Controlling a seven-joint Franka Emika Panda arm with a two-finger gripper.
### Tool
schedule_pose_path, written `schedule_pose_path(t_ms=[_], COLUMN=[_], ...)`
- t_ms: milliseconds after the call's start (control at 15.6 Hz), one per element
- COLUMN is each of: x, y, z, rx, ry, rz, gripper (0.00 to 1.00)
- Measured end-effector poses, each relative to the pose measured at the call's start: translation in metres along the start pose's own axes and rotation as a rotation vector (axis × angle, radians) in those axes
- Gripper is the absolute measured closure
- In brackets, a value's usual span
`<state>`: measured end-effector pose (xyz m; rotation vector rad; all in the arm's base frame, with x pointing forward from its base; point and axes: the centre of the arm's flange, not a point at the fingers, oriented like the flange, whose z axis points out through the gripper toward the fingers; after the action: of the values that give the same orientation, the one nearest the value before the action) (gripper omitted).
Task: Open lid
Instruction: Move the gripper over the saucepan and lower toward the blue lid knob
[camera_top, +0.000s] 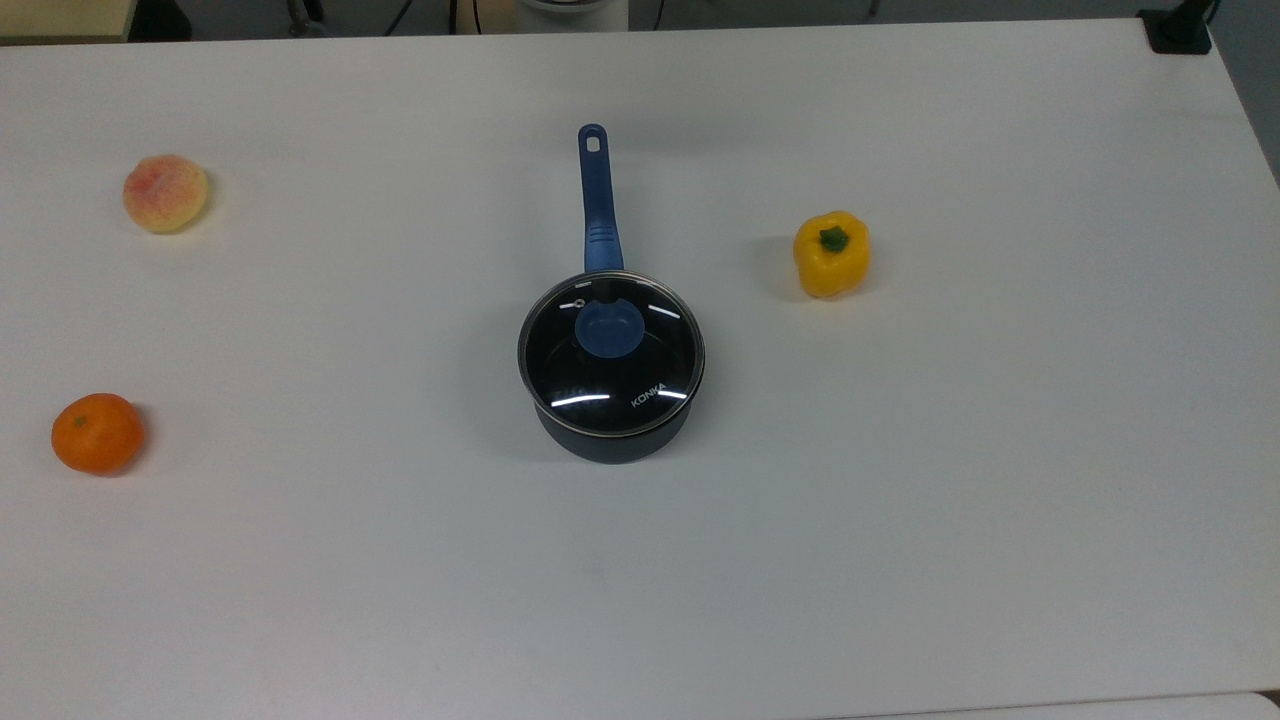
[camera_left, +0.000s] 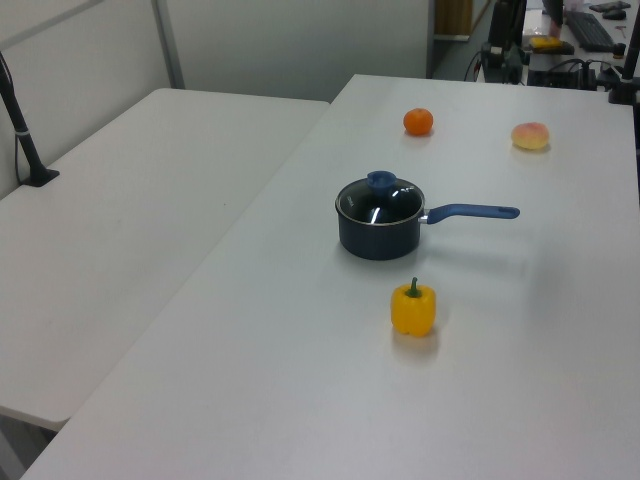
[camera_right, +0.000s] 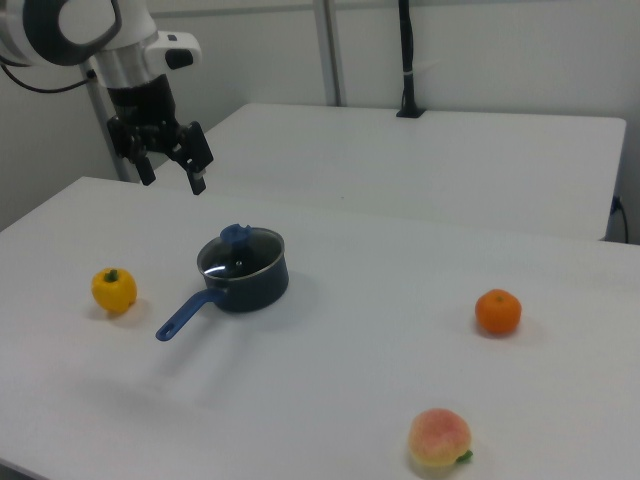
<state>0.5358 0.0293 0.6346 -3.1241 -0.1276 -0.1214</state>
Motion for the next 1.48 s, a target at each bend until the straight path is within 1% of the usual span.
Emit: schedule_pose_path(t_ms=[257,449,578,1027,1219,1476], x=[0.012,0.024,0.036,0.077,0.096,0.111], y=[-0.015,-0.021,-0.025,-0.035,-0.044,-0.055], z=[0.022,0.036,0.046,0.091,0.116,0.148], rx=[0.003,0.005,0.006,0.015,0.021,-0.003], ry=[-0.025,-0.006,0.025,0.126,0.186,0.213], rz=[-0.028,-0.040,-0.042,0.043,0.090,0.130], gripper=[0.00,0.00,0.00,0.00,0.00,0.00])
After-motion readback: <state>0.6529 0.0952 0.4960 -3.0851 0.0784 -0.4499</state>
